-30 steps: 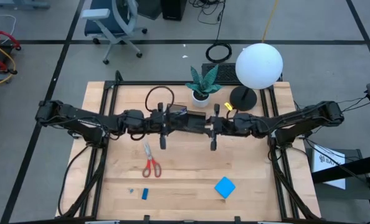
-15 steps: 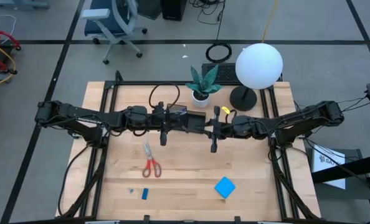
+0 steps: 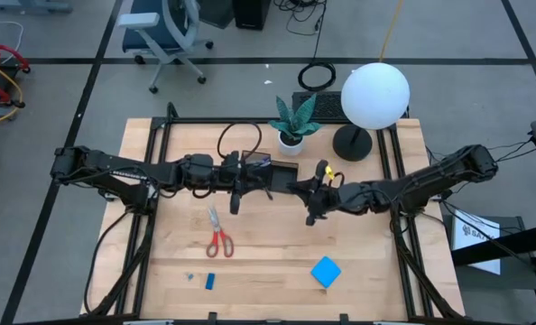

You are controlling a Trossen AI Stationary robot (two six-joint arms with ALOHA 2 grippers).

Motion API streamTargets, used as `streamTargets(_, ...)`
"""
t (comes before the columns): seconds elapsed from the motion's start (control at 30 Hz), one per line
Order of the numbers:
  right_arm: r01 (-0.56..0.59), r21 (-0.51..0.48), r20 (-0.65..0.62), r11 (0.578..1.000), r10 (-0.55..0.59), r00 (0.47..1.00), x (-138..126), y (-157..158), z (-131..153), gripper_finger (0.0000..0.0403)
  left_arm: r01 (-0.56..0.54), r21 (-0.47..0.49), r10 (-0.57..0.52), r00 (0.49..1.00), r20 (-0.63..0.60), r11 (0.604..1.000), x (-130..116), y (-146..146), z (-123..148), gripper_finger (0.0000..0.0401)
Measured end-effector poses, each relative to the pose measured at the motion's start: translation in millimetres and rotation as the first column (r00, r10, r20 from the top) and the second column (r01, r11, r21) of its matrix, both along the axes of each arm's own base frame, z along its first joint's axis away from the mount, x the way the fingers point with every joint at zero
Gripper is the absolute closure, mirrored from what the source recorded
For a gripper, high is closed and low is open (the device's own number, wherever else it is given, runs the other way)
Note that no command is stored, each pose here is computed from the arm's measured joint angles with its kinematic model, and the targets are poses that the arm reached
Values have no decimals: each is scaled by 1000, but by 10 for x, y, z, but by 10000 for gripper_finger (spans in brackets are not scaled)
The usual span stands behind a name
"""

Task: Pick and place office supplies into organizer
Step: Put the black pen into the black desk organizer

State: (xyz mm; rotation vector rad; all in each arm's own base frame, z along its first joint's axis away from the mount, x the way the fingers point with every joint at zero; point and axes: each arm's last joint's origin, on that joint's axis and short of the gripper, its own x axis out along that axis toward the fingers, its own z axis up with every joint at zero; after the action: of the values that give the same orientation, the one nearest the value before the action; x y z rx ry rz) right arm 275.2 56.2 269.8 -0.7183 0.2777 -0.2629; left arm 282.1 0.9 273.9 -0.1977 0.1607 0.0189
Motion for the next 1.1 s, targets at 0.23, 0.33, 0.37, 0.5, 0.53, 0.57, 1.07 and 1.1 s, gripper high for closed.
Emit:
streamTargets(0.23,62,-141,-43,988,-68,997,-26,102,-27,374,19,0,-19,1000,4,1000,1,-50,4,361)
streamTargets(0.33,82,-188,-60,979,-94,994,-36,134,-40,375,27,-6,-27,1000,14,1000,2,-71,13,361)
streamTargets(0.37,90,-198,-60,976,-104,993,-39,139,-38,376,28,-10,-28,999,19,1000,3,-76,20,361)
streamTargets(0.5,78,-224,-71,971,-96,993,-48,164,-38,375,29,-15,-29,999,21,999,3,-82,22,361)
streamTargets(0.53,78,-232,-75,969,-98,992,-49,165,-40,375,29,-15,-29,999,22,999,4,-81,23,361)
streamTargets(0.57,85,-239,-76,967,-106,991,-50,163,-39,376,29,-15,-28,999,21,999,3,-80,22,361)
streamTargets(1.07,77,-551,-209,831,-227,951,171,214,-344,375,50,-37,-50,999,13,998,3,-95,14,361)
streamTargets(1.1,77,-581,-217,811,-246,945,192,218,-372,375,55,-38,-55,998,13,998,3,-100,14,361)
